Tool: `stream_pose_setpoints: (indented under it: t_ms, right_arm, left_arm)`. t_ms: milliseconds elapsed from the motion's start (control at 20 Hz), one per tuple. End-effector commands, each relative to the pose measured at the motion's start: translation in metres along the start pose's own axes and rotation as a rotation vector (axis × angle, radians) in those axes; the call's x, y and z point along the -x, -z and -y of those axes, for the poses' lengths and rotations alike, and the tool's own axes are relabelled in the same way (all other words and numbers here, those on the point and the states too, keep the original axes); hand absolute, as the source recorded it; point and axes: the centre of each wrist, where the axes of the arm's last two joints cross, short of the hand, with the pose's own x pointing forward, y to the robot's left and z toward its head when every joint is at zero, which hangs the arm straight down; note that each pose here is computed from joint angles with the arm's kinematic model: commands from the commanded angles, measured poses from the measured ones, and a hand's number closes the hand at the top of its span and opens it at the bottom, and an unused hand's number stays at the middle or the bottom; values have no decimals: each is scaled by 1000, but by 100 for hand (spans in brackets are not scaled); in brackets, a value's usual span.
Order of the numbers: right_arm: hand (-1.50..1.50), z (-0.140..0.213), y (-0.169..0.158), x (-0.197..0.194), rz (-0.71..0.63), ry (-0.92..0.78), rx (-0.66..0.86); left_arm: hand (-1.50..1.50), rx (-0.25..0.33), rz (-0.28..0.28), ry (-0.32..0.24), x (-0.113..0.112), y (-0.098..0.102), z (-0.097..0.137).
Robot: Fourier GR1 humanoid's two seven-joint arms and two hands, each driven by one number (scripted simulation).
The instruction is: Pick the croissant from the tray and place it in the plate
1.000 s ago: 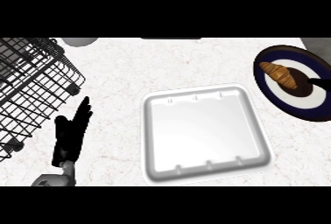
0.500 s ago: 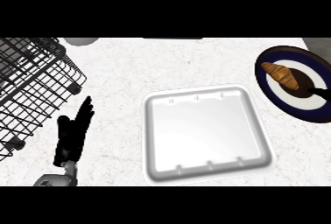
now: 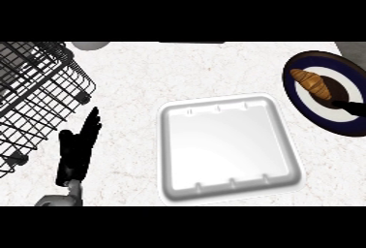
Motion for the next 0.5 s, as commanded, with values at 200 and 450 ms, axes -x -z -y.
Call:
stream_pose_setpoints:
  t_ms: [200,450]
  right_arm:
    - [-150,4,1,0,-32,-49,32]
    - [-150,22,-17,19,-72,-82,61]
  left_arm:
    - [0,6,3,-4,1,16,-8]
    - [0,-4,-13,-7,-5,-8,-14]
